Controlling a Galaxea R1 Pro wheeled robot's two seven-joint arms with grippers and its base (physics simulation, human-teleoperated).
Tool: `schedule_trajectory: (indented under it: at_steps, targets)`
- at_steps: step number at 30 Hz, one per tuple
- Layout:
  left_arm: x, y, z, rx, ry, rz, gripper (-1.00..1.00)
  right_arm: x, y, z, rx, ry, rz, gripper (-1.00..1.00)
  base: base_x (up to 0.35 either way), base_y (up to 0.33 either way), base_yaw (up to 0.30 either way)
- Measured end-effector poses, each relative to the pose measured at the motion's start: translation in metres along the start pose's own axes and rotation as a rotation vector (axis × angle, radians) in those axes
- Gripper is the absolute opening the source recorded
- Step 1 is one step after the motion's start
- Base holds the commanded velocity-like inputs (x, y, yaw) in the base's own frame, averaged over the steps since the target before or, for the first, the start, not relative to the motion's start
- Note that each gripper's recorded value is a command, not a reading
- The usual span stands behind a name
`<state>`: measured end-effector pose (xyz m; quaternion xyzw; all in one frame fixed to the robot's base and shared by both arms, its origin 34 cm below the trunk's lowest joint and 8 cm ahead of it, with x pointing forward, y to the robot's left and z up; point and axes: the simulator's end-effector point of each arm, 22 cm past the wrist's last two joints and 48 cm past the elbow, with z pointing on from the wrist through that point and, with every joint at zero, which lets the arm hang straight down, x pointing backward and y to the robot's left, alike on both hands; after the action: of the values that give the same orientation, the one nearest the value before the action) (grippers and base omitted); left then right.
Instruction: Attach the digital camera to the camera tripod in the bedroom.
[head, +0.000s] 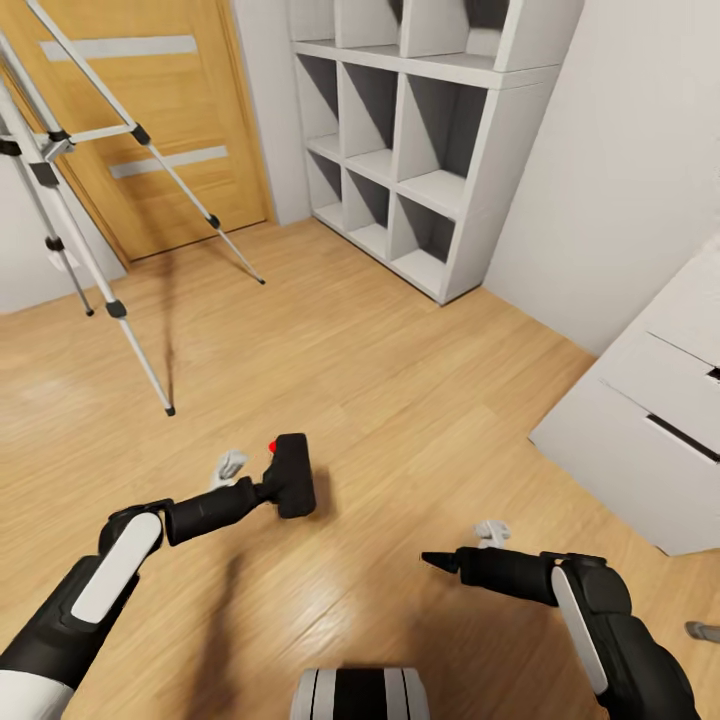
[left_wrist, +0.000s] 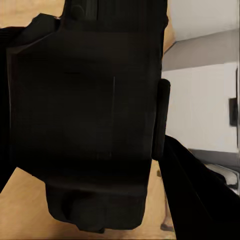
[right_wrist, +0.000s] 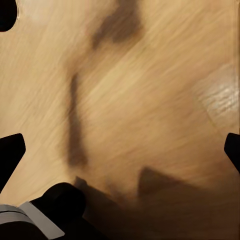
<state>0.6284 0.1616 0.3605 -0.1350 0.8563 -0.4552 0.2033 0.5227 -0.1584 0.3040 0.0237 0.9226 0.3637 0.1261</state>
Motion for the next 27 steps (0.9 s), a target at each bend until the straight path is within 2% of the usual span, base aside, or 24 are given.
schedule_trajectory:
  at_steps: [1, 4, 6, 9, 12, 27]
  targets:
    - [0.007, -0.011, -0.001, 0.043, 0.026, 0.026, -1.0, -0.002, 0.0, -0.002, 0.001, -0.005, -0.002, 1.0, 0.0, 0.0, 0.0]
    - [0.015, -0.027, -0.005, 0.103, 0.057, 0.072, -1.0, -0.005, 0.003, -0.006, 0.001, -0.014, -0.009, 1.0, 0.0, 0.0, 0.0]
    - [0.022, -0.043, -0.01, 0.174, 0.08, 0.12, -1.0, -0.008, 0.005, -0.009, 0.001, -0.021, -0.014, 1.0, 0.0, 0.0, 0.0]
    - [0.02, -0.052, -0.014, 0.197, 0.068, 0.177, -1.0, -0.011, 0.009, -0.012, -0.001, -0.031, -0.022, 1.0, 0.0, 0.0, 0.0]
    - [0.017, -0.058, -0.016, 0.207, 0.056, 0.209, -1.0, -0.015, 0.013, -0.016, -0.003, -0.04, -0.03, 1.0, 0.0, 0.0, 0.0]
    - [0.006, -0.088, -0.03, 0.231, 0.021, 0.266, -1.0, -0.03, 0.032, -0.034, -0.011, -0.085, -0.07, 1.0, 0.0, 0.0, 0.0]
